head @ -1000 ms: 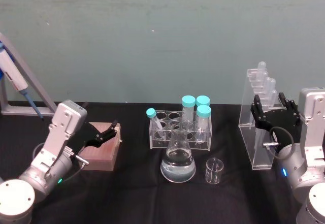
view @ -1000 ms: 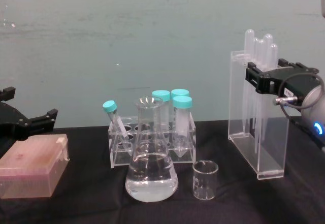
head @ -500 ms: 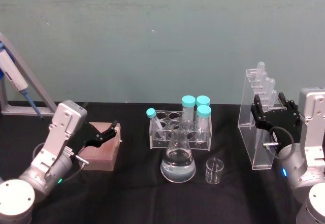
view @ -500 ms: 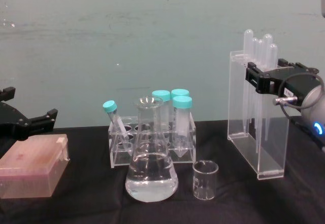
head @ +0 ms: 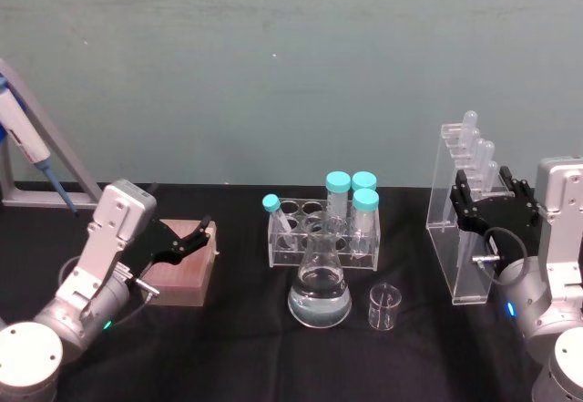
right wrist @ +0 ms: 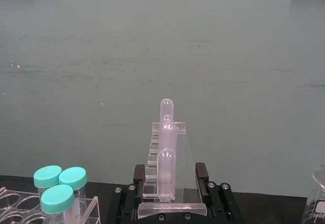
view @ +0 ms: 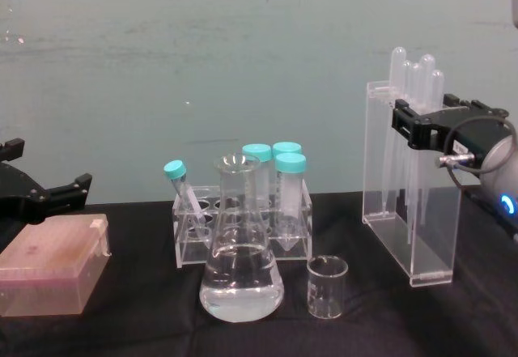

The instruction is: Place the experimental apparatus aside using one hand.

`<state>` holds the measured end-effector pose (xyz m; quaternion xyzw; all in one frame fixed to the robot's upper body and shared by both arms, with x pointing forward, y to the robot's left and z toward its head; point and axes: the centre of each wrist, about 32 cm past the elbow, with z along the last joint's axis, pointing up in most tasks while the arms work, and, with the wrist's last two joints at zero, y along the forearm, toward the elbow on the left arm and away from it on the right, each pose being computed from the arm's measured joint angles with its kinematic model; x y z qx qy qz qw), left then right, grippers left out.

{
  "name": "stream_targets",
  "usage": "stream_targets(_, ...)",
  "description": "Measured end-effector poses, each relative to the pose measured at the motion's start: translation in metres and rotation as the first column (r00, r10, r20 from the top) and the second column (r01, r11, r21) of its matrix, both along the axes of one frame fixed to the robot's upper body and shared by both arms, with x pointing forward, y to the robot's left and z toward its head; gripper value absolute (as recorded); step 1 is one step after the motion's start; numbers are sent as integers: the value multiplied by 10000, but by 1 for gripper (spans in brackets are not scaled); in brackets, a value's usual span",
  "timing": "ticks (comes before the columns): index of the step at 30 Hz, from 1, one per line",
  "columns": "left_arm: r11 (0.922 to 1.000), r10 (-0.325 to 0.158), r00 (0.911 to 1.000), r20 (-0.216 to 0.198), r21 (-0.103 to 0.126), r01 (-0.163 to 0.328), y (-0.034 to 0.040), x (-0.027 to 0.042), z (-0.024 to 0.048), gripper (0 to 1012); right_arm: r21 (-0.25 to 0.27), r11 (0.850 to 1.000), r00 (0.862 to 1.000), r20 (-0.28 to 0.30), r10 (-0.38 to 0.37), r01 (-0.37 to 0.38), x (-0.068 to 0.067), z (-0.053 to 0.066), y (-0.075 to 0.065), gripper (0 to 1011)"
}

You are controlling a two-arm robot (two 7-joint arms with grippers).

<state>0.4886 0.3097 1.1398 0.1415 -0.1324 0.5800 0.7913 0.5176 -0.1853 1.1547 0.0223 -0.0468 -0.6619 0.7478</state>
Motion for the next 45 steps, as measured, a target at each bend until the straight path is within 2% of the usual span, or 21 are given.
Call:
stream_targets(22, 10000, 0, 10000, 0, 0, 0, 0, 0, 0, 1000, 262, 9995, 9998, -118, -173, 176, 32, 15, -30, 600)
stream_targets(45, 10000, 0, 10000, 0, -1, 0, 0, 0, 0, 1000, 201, 9989, 9987, 254, -438, 433, 76, 6, -69, 599)
